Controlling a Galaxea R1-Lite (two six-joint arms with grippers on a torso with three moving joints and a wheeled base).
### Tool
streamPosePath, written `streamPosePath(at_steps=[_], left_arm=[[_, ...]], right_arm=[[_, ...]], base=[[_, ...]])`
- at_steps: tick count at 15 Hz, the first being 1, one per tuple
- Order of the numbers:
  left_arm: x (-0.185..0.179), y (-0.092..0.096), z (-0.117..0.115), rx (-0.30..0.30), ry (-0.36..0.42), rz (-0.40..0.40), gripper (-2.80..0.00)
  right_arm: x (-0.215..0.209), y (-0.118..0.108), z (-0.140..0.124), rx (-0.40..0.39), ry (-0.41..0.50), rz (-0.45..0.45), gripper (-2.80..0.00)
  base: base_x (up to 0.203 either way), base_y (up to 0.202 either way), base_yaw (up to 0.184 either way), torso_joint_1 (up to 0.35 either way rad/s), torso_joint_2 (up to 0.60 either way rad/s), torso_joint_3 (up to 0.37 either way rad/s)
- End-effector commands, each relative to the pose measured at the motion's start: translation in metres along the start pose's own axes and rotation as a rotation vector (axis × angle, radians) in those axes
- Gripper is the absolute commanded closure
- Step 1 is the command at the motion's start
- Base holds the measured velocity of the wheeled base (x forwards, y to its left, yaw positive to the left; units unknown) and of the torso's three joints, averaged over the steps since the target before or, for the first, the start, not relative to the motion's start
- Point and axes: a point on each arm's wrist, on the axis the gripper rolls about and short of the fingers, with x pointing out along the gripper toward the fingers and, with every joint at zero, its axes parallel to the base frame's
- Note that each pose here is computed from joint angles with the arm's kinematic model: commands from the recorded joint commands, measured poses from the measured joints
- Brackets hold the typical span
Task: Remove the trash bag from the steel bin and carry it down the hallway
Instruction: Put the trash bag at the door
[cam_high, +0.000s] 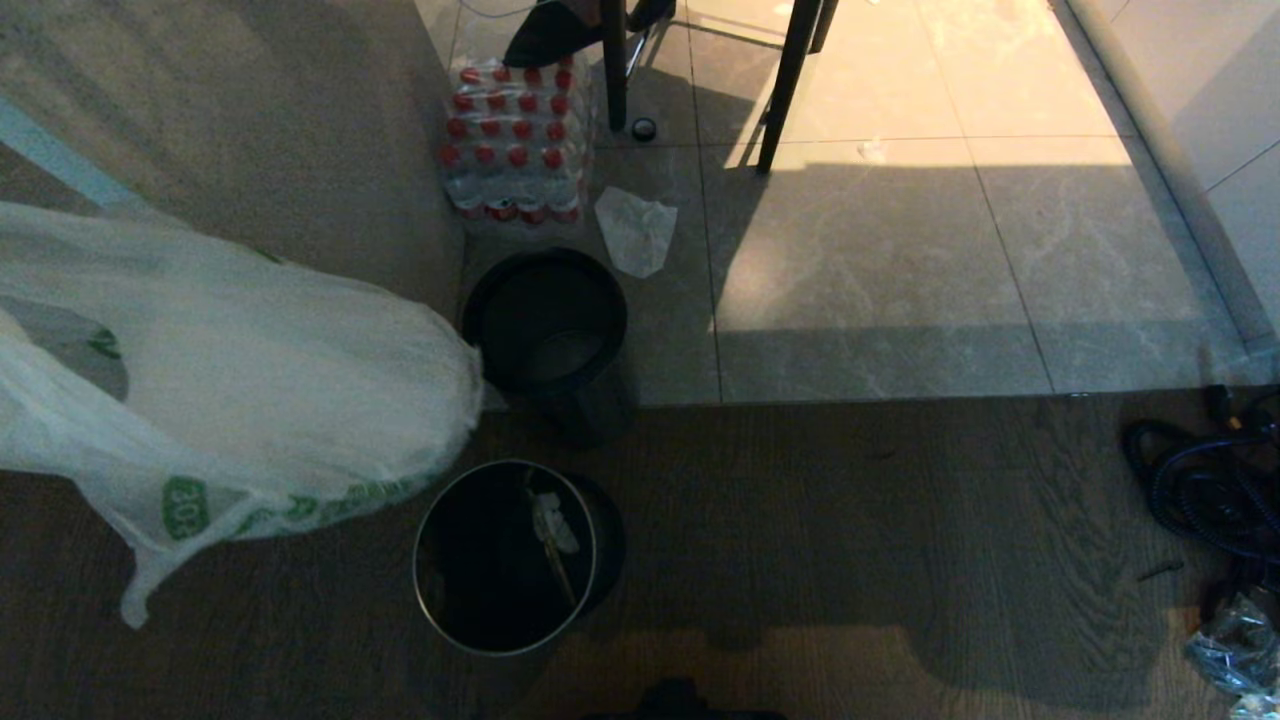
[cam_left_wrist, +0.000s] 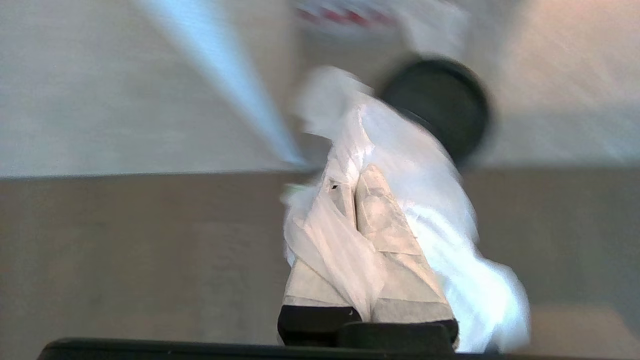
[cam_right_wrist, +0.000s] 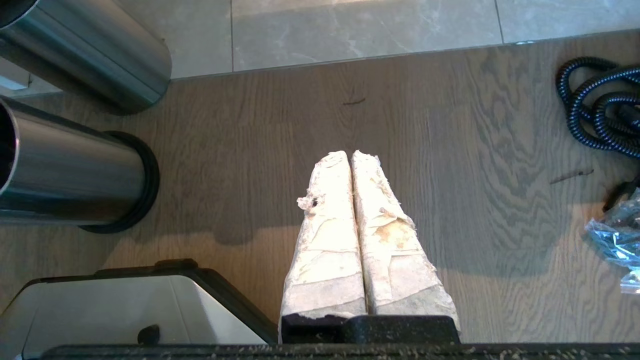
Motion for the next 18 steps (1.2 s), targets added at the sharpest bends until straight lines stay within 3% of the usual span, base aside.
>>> streamPosePath(at_steps=[1, 8, 12, 14, 16, 18], left_arm=[[-0.024, 0.011, 0.005, -0.021, -0.065, 0.052, 0.0], [-0.098, 0.025, 0.0, -0.015, -0.143, 0.226, 0.0], [-0.1, 0.025, -0.001, -0.013, -0.14, 0.234, 0.0], [-0.12, 0.026, -0.014, -0.028, -0.135, 0.224, 0.0], [-0.162, 0.029, -0.045, -0.056, -0.172, 0.195, 0.0], [-0.174, 0.027, -0.066, -0.069, -0.127, 0.164, 0.0]], right_arm=[[0.0, 0.0, 0.0, 0.0, -0.002, 0.0, 0.0], [0.0, 0.0, 0.0, 0.0, -0.002, 0.0, 0.0], [0.0, 0.0, 0.0, 0.0, -0.002, 0.0, 0.0], [0.0, 0.0, 0.0, 0.0, -0.002, 0.0, 0.0], [0.0, 0.0, 0.0, 0.0, -0.002, 0.0, 0.0], [0.0, 0.0, 0.0, 0.0, -0.002, 0.0, 0.0]], base=[[0.0, 0.0, 0.0, 0.0, 0.0, 0.0], [0.0, 0.0, 0.0, 0.0, 0.0, 0.0], [0.0, 0.0, 0.0, 0.0, 0.0, 0.0], [0.0, 0.0, 0.0, 0.0, 0.0, 0.0], [0.0, 0.0, 0.0, 0.0, 0.0, 0.0], [0.0, 0.0, 0.0, 0.0, 0.0, 0.0]])
